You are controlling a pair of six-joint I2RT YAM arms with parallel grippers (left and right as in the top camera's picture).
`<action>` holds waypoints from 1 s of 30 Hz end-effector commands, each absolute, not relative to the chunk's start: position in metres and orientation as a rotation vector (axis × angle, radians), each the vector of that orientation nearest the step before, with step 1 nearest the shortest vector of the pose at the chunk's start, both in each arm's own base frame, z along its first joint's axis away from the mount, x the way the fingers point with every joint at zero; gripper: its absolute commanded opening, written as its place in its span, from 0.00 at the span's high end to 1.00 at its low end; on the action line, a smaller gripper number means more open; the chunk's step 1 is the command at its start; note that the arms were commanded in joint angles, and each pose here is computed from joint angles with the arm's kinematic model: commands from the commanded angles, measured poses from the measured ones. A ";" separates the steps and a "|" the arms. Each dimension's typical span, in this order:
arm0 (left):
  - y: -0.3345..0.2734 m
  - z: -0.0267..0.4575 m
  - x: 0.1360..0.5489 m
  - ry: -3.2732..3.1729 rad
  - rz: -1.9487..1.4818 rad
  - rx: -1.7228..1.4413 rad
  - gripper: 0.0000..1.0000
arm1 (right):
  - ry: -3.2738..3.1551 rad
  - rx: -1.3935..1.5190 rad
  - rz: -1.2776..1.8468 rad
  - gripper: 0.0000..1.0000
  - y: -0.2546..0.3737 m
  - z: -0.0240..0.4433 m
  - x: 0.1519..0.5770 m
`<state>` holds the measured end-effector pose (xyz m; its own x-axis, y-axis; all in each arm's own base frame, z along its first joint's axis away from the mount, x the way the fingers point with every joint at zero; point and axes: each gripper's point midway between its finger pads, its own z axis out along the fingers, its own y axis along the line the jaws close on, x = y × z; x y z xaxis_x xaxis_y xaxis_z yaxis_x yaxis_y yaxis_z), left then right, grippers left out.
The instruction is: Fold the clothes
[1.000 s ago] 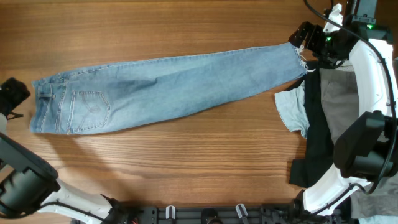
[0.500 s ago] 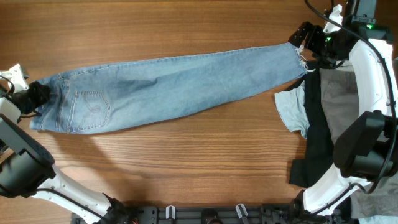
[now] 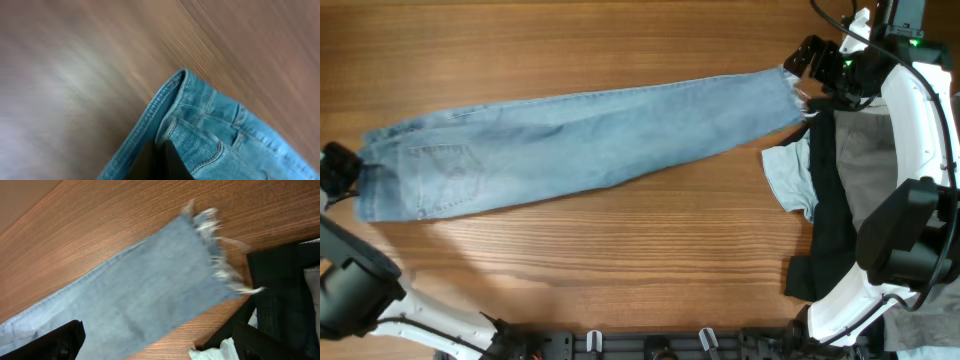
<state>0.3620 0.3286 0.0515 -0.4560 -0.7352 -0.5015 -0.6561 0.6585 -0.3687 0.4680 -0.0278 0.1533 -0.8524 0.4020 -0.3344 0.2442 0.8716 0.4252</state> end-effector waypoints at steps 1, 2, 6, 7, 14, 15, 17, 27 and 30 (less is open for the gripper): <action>0.368 0.081 0.343 2.103 -0.018 -1.224 0.96 | 2.632 0.502 0.516 0.00 -0.029 0.148 0.470; 0.368 0.082 0.344 2.099 -0.015 -1.220 0.96 | 2.632 0.503 0.516 0.00 -0.029 0.148 0.470; 0.362 0.088 0.352 2.088 -0.081 -1.177 0.43 | 2.650 0.459 0.514 0.00 -0.023 0.147 0.467; 0.357 0.091 0.353 2.090 -0.107 -1.164 0.35 | 2.661 0.376 0.505 0.00 -0.016 0.146 0.467; 0.291 0.132 0.342 2.204 -0.237 -1.126 0.42 | 2.542 -0.012 0.221 0.41 0.025 0.155 0.507; 0.271 0.131 0.341 2.267 -0.264 -1.098 0.46 | 2.503 -0.033 0.189 0.41 0.026 0.156 0.518; 0.241 0.125 0.341 2.367 -0.309 -1.048 0.48 | 2.472 -0.030 0.165 0.42 0.025 0.149 0.532; 0.189 0.102 0.330 2.604 -0.247 -1.065 0.46 | 2.518 -0.121 0.118 0.29 0.008 0.041 0.569; 0.188 0.098 0.328 2.618 -0.254 -1.073 0.44 | 2.558 -0.122 0.174 0.32 0.010 0.018 0.564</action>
<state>0.3303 0.1866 0.1016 -0.6771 -0.7021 -0.2204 -0.6424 0.7101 -0.2884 0.5660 0.0121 0.0363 -0.8203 -0.0371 -0.5707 -0.1022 0.9913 0.0825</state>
